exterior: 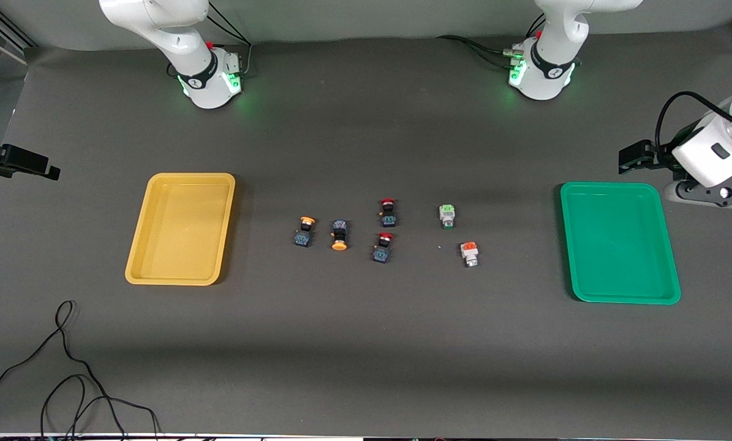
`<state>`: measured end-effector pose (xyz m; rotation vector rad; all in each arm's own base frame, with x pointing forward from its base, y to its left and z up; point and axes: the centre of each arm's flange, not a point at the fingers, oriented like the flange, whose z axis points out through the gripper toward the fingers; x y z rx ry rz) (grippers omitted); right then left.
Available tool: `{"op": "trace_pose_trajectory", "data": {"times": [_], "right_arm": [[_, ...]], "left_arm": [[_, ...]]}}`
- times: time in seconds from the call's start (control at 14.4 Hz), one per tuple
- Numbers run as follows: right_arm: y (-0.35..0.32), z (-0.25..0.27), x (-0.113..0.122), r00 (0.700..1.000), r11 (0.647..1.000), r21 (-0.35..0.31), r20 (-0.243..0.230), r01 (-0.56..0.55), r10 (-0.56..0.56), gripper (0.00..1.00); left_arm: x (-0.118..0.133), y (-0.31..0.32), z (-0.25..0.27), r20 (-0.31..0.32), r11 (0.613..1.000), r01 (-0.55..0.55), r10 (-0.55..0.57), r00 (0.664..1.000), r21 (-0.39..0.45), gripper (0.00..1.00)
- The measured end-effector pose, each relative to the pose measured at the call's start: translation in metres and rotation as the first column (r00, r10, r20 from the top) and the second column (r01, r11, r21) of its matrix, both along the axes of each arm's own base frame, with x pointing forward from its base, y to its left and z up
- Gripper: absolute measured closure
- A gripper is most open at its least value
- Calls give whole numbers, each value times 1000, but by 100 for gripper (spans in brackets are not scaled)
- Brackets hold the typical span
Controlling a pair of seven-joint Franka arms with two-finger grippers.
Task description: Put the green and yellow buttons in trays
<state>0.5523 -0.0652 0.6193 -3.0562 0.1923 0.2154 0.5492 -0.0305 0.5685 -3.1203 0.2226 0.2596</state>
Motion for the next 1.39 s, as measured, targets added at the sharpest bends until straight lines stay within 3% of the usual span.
{"op": "trace_pose_trajectory", "data": {"times": [0.97,1.11,1.39], "right_arm": [[3,-2,0,1000,999,-33,-11,-13,12,0],[8,-2,1,1000,999,-38,-12,24,-24,0],[81,-2,3,999,999,-24,-19,41,-41,0]], "left_arm": [[4,-1,7,35,999,-48,48,998,5,0],[4,-2,7,36,999,-52,52,998,5,0],[1,-24,1,15,998,-34,35,999,-47,0]]}}
